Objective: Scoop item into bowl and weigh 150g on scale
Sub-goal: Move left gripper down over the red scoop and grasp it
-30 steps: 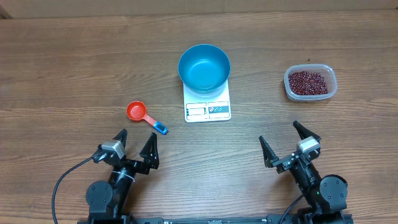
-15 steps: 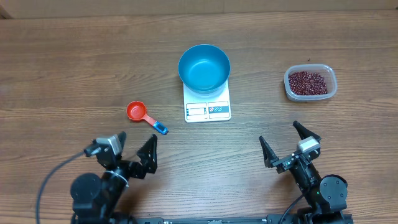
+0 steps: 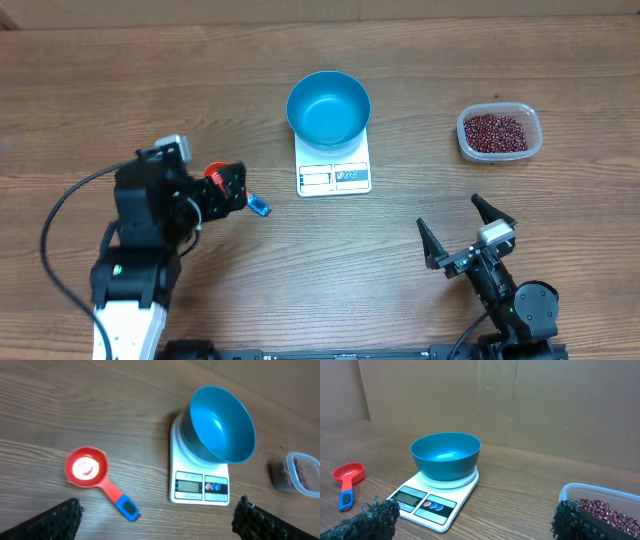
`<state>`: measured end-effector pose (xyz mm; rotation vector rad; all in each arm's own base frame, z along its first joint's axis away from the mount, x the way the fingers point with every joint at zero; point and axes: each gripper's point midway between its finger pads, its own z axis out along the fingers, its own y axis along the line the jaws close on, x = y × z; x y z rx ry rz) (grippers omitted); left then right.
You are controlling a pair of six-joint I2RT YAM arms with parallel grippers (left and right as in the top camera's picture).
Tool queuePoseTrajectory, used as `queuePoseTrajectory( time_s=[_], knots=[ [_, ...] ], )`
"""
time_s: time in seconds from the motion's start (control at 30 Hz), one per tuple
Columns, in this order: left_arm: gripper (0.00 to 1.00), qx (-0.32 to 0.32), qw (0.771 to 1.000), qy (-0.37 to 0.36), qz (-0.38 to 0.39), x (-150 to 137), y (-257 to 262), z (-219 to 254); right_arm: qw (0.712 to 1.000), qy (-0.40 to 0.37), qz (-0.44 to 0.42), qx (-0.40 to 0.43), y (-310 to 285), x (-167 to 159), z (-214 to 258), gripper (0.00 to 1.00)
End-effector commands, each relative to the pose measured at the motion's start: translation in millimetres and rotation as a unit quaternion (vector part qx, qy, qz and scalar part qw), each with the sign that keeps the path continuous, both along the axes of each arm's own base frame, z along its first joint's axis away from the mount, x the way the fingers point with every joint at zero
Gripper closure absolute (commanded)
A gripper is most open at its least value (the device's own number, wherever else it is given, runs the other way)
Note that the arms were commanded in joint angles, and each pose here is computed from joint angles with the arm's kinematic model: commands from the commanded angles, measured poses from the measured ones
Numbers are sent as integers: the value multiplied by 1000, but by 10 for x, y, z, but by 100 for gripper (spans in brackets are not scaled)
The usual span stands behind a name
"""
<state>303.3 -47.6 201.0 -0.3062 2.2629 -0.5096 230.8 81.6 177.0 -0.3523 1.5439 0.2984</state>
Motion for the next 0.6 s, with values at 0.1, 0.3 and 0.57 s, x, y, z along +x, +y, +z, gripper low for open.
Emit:
queuePoseTrajectory(
  time_s=[0.1,0.3,0.57],
  knots=[
    [0,-86,995,38,-24,212,-256,-126,1000,-1,-3,2,-7,5,-17,0],
    [1,-78,988,116,69,233,-119,-521,1000,-1,-3,2,-7,5,-17,0],
    [8,-1,969,162,186,93,-133,-857,1000,-1,-2,2,-6,4,-17,0]
  ],
)
